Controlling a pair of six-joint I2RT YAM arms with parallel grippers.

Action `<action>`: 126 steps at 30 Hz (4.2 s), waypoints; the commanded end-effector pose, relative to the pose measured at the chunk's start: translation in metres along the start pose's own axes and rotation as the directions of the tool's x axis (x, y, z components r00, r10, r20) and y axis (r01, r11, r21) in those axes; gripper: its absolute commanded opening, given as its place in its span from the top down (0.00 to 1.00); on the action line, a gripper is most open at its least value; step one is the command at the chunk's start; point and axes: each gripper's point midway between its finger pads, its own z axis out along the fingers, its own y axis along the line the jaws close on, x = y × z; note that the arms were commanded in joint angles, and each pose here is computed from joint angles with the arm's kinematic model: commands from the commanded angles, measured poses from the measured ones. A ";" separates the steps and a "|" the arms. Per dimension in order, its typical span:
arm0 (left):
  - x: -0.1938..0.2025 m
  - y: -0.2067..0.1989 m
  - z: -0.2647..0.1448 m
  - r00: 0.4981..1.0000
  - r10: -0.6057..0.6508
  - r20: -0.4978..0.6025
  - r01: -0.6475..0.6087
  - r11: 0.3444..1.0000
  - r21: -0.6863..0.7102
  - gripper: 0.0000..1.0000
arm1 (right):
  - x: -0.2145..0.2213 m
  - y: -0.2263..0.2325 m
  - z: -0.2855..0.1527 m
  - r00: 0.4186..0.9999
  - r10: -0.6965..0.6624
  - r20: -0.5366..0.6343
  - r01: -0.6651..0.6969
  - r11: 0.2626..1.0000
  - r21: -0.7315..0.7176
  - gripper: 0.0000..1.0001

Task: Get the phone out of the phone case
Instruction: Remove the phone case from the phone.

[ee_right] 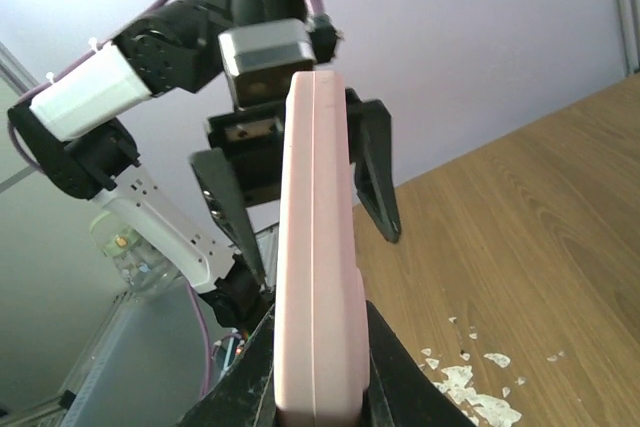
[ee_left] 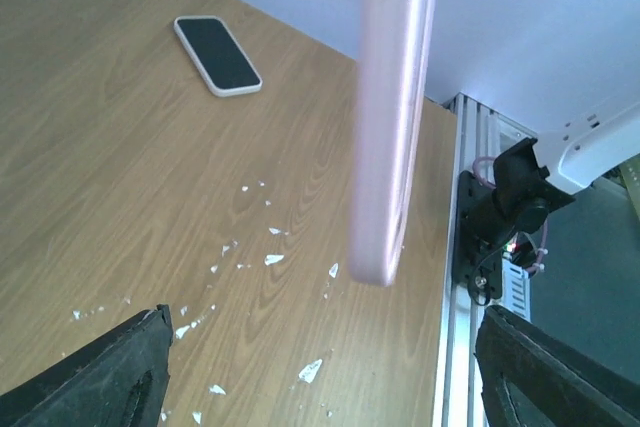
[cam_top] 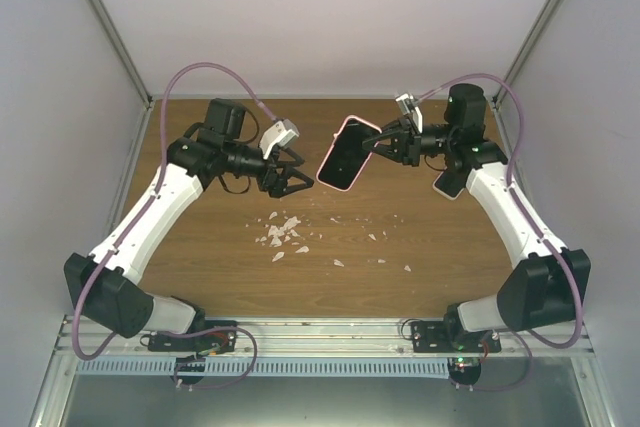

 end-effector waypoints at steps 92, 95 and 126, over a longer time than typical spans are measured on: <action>-0.010 0.025 0.025 0.991 -0.088 0.105 0.091 0.996 -0.022 0.34 | 0.012 0.068 0.009 0.995 -0.086 -0.052 0.068 0.956 -0.286 1.00; -0.016 0.021 0.023 0.988 -0.073 0.136 0.074 0.997 0.001 0.36 | 0.014 0.069 0.008 0.995 -0.085 -0.053 0.065 0.952 -0.298 1.00; -0.061 -0.038 0.020 0.969 0.072 0.236 -0.139 0.949 0.282 0.48 | 0.052 0.082 0.046 0.989 -0.016 -0.147 -0.055 0.884 -0.464 0.99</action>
